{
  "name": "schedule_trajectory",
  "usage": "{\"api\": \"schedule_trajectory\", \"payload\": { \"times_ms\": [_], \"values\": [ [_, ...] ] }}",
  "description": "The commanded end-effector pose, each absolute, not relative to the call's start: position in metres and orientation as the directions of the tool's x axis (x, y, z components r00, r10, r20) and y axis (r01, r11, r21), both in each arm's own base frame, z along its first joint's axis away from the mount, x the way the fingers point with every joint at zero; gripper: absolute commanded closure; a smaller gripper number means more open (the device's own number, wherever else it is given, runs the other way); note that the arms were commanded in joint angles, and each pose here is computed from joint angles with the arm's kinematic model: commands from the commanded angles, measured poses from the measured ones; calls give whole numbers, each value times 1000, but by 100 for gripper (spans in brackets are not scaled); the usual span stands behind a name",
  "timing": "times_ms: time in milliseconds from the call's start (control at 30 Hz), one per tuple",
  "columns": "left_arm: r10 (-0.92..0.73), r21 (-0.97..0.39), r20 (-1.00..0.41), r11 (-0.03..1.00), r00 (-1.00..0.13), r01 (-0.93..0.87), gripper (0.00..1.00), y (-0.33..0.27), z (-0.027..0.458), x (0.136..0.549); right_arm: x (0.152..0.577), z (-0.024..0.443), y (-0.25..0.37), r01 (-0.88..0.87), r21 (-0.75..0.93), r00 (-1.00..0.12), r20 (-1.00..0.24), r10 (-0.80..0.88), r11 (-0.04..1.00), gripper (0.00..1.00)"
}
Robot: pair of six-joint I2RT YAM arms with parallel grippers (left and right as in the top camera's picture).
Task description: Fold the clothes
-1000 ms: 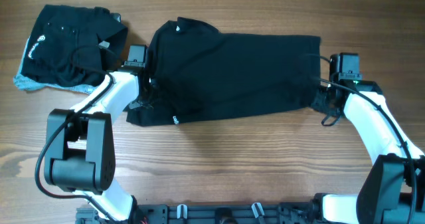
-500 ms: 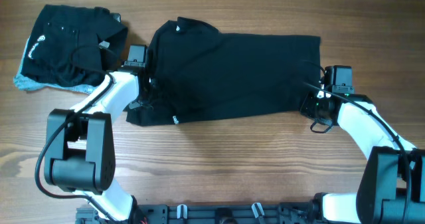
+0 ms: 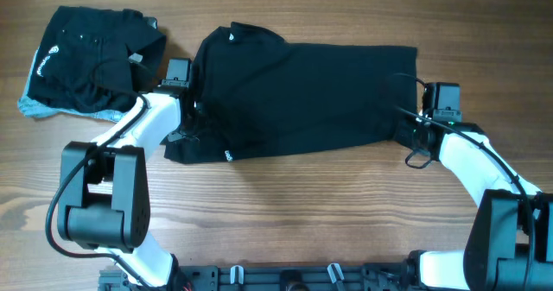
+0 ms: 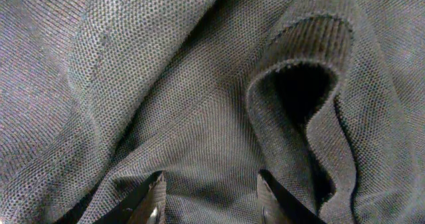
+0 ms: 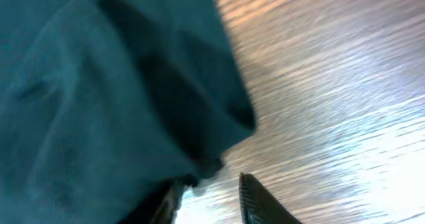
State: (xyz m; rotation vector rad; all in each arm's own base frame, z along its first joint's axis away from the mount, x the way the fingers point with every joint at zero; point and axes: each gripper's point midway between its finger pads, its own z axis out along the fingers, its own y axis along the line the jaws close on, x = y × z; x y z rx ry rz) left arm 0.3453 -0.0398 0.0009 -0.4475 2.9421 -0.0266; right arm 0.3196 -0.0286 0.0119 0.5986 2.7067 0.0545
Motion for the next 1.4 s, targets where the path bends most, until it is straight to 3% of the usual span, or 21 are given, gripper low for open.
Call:
{"api": "schedule_trajectory", "payload": {
  "times_ms": [0, 100, 133, 200, 400, 500, 667, 867, 1033, 1233, 1367],
  "values": [
    [-293, -29, -171, 956, -941, -293, 55, -34, 3, 348, 309, 4, -11, 346, 172, -883, -272, 382, 922, 51],
    [-293, -30, -171, 956, -941, -293, 56, -34, 3, 348, 306, 3, -11, 348, 168, -886, -261, 382, 922, 46],
    [-293, -29, -171, 956, -941, -293, 56, -34, 3, 348, 308, 3, -12, 350, 166, -884, -268, 383, 922, 49],
    [-293, -29, -170, 956, -941, -293, 56, -34, 3, 347, 312, 5, -35, 427, 68, -844, -330, 424, 902, 69],
    [-293, -29, -170, 956, -941, -293, 56, -34, 3, 347, 318, 9, -50, 459, 9, -819, -384, 427, 888, 80],
    [-293, -29, -170, 956, -941, -293, 56, -34, 3, 347, 318, 11, -56, 470, -19, -812, -401, 424, 882, 95],
    [-293, -29, -170, 956, -941, -293, 55, -34, 3, 347, 334, 34, -79, 505, -106, -774, -495, 395, 856, 96],
    [-293, -29, -171, 956, -941, -293, 55, -34, 3, 348, 376, 69, -82, 341, -174, -784, -595, 177, 924, 96],
    [-293, -29, -171, 956, -941, -293, 56, -34, 3, 348, 386, 78, -86, 209, -295, -803, -596, -9, 932, 96],
    [-293, -30, -174, 956, -940, -293, 56, -34, 3, 348, 384, 80, -92, 231, -322, -804, -594, -6, 918, 92],
    [-293, -30, -174, 956, -940, -292, 56, -34, 3, 348, 384, 86, -107, 290, -355, -790, -613, 14, 889, 96]
  ]
}}
